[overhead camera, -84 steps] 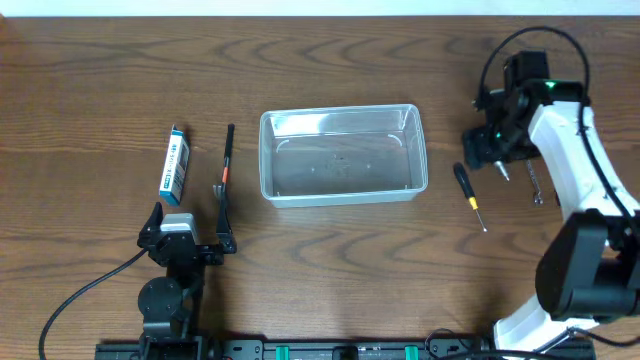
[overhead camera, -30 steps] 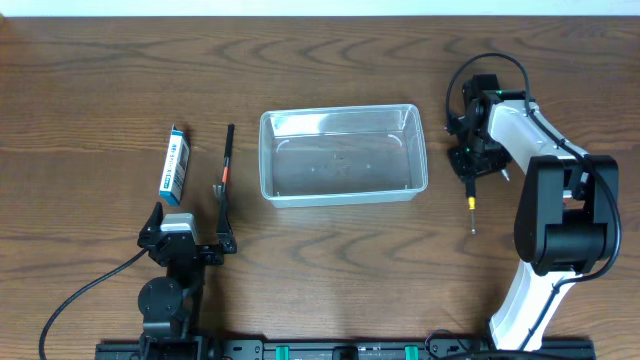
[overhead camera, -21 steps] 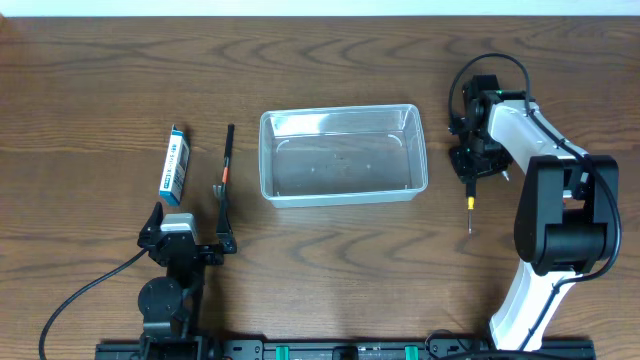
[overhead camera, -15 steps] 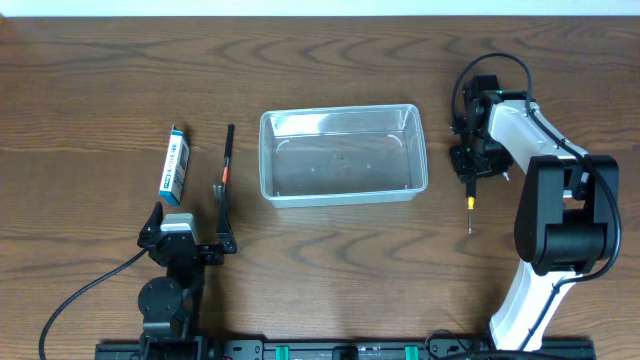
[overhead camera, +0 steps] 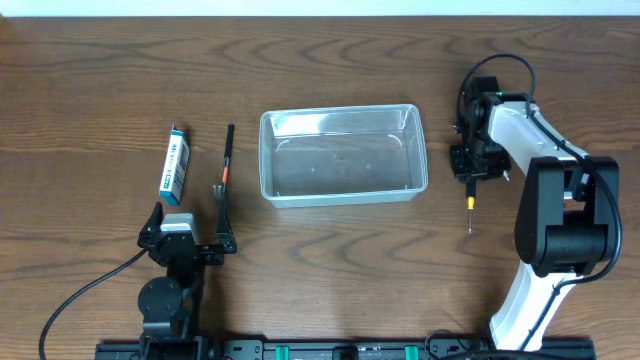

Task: Pack container
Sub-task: 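Lower the right gripper and grasp the black-handled screwdriver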

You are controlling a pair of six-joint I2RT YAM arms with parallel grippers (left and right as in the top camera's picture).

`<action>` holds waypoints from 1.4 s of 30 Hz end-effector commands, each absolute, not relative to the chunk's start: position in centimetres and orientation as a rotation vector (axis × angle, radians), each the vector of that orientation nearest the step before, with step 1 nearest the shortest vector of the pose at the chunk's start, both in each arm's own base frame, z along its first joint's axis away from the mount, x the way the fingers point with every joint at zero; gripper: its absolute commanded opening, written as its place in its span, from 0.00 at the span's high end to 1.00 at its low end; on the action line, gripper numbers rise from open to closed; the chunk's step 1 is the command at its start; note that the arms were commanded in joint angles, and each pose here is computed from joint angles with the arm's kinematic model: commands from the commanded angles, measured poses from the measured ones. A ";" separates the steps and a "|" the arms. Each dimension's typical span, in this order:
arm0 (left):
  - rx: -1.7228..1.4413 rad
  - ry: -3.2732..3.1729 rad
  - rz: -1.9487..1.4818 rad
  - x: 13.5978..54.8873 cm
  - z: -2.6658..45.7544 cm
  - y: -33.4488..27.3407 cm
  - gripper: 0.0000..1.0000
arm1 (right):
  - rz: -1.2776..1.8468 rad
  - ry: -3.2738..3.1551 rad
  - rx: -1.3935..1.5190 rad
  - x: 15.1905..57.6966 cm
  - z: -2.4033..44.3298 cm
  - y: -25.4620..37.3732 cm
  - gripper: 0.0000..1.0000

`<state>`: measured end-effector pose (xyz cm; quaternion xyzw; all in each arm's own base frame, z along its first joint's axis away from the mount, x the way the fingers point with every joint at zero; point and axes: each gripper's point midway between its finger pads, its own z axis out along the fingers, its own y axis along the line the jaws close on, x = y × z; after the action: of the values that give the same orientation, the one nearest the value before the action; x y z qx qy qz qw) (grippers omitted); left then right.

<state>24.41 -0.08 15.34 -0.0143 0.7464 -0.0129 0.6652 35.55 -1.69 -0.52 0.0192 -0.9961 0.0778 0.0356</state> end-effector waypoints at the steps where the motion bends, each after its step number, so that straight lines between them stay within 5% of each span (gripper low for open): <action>1: -0.028 1.729 -0.016 24.4 13.6 0.0 0.02 | 0.228 -2.931 -0.018 32.3 -4.6 -2.0 0.67; 25: -0.028 1.729 -0.016 24.4 13.6 0.0 0.02 | 0.224 -2.968 -0.038 32.5 -5.5 -2.1 0.96; 42: -0.028 1.729 -0.016 24.4 13.6 0.0 0.02 | 0.233 -3.218 0.028 40.0 5.0 -1.9 0.99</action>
<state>24.41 -0.08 15.34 -0.0143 0.7464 -0.0129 0.6652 37.47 -1.57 1.63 0.0036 -0.9975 0.0695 0.0097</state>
